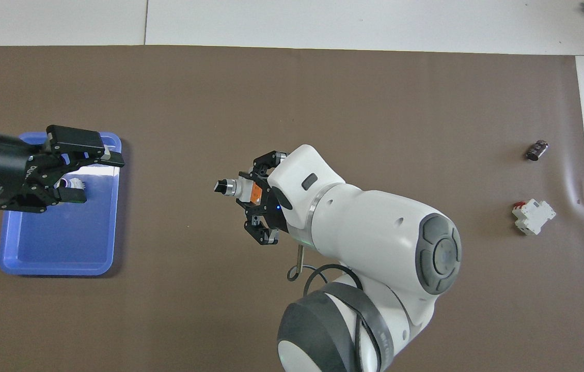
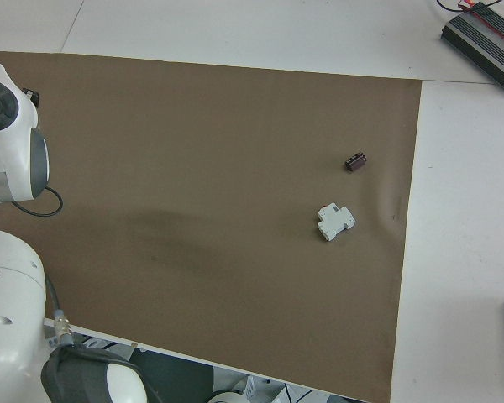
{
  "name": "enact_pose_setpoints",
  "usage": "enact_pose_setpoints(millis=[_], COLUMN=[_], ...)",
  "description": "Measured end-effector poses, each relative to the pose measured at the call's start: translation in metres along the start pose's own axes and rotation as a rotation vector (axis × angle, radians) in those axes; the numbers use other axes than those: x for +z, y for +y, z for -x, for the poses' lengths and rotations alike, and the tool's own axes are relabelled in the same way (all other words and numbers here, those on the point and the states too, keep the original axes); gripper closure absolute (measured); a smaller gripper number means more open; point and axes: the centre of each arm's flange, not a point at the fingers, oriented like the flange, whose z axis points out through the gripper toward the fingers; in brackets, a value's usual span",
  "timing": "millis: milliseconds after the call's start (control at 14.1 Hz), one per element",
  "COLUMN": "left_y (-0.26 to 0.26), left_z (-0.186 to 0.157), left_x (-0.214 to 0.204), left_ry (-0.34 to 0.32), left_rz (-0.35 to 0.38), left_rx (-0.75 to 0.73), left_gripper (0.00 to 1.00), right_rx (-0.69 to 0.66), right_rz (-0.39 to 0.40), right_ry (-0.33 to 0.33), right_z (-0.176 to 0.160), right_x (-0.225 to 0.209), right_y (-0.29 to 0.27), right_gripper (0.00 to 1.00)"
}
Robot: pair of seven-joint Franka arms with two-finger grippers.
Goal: Turn and place switch with both arms
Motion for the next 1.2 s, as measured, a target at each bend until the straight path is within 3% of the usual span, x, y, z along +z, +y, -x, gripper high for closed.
enact_pose_setpoints(millis=[142,213,496,708,779,850,992,1204], left_y=[0.013,0.019,0.039,0.041,0.041,0.041,0.040,0.036], left_z=[0.010,0.016,0.036,0.039,0.039,0.039,0.038,0.037], left_x=[0.008,0.013,0.043,0.050,0.049,0.049,0.050,0.056], left_ry=[-0.026,-0.036,-0.082,-0.111,-0.124,-0.133,-0.140,-0.148], left_rz=[0.016,0.016,0.021,0.031,0.040,0.046,0.042,0.026], left_rx=[-0.074,-0.117,-0.252,-0.357,-0.403,-0.448,-0.530,-0.618], left_gripper=[0.04,0.13,0.28,0.31,0.39,0.39,0.55,0.62], right_rx=[-0.004,0.006,0.027,0.030,0.032,0.034,0.043,0.053], right_rz=[0.005,0.007,0.007,-0.005,-0.007,-0.008,-0.008,-0.008], right_ry=[0.007,0.013,0.023,0.022,0.022,0.022,0.022,0.023], right_z=[-0.004,-0.008,-0.017,-0.019,-0.019,-0.020,-0.020,-0.020], right_x=[0.001,0.003,0.007,0.013,0.014,0.014,0.014,0.014], right_y=[-0.003,-0.007,-0.017,-0.022,-0.023,-0.024,-0.024,-0.024], right_gripper=[0.57,0.57,0.57,0.57,0.57,0.57,0.57,0.57])
